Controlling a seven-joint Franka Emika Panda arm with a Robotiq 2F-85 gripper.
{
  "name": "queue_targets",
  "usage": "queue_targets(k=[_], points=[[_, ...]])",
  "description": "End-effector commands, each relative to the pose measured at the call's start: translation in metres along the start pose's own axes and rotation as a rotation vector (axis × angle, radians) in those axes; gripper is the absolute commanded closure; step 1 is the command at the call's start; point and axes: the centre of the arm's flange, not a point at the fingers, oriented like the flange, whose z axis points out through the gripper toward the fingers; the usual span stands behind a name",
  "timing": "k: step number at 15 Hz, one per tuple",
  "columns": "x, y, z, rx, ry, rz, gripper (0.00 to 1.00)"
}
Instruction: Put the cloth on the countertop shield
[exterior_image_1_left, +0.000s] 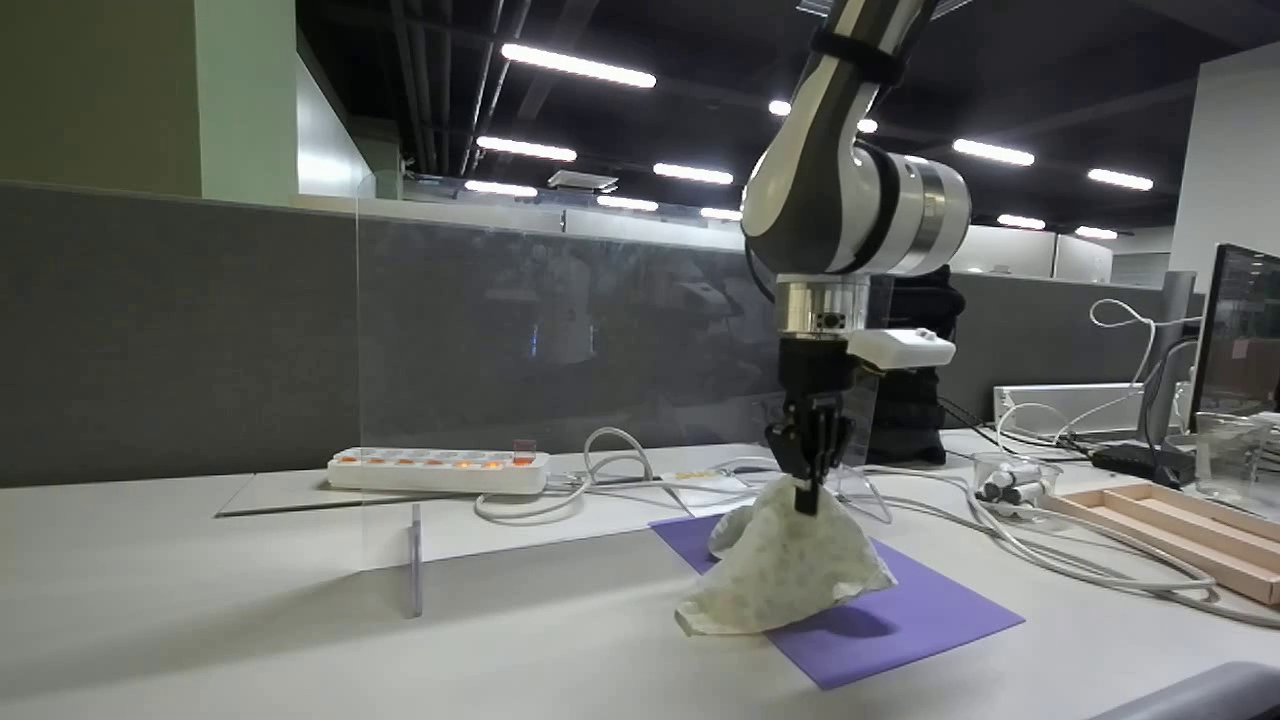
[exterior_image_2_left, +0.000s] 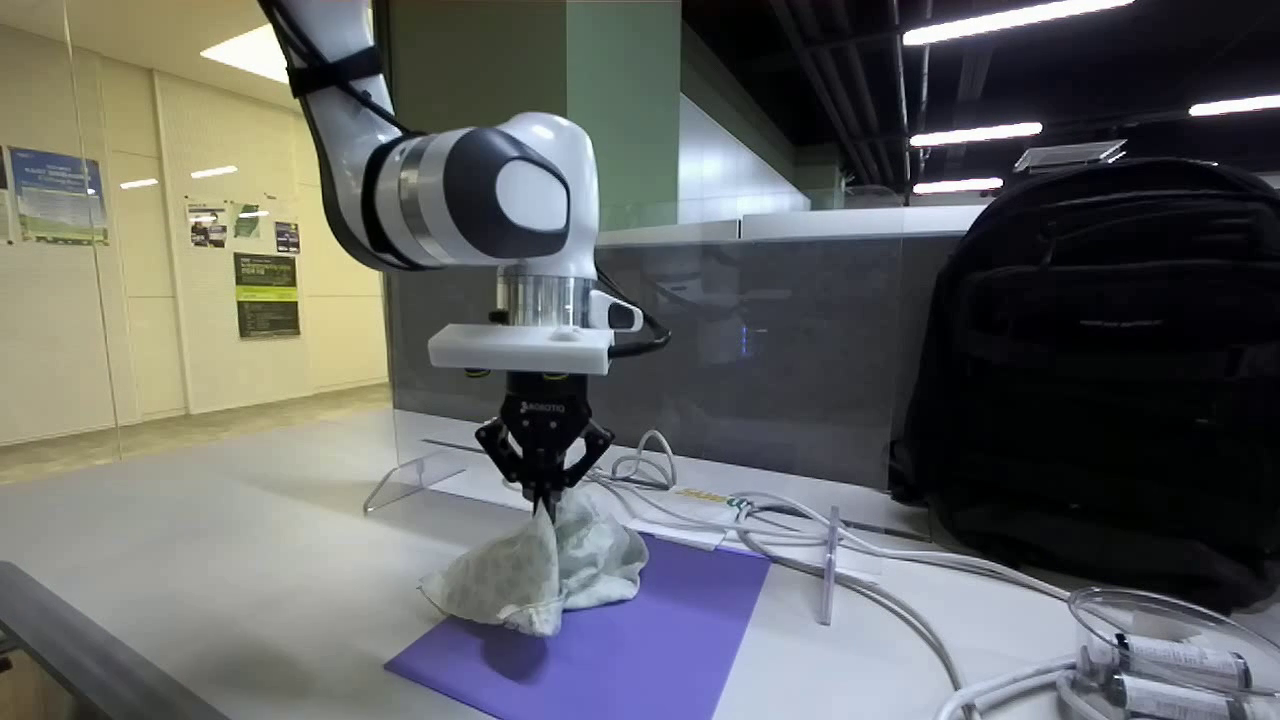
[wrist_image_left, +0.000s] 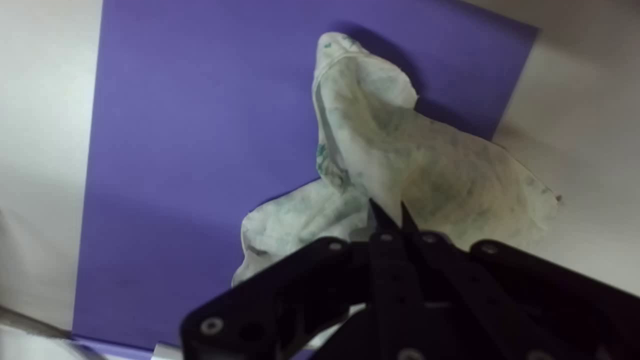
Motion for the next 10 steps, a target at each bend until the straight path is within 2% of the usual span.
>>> queue_targets(k=[1, 7, 10], points=[[0.011, -0.009, -0.071, -0.029, 0.023, -0.012, 1.00], [0.027, -0.036, -0.211, -0.071, 0.070, -0.058, 1.00], [0.025, -0.046, -0.255, -0.037, 0.071, -0.088, 1.00]])
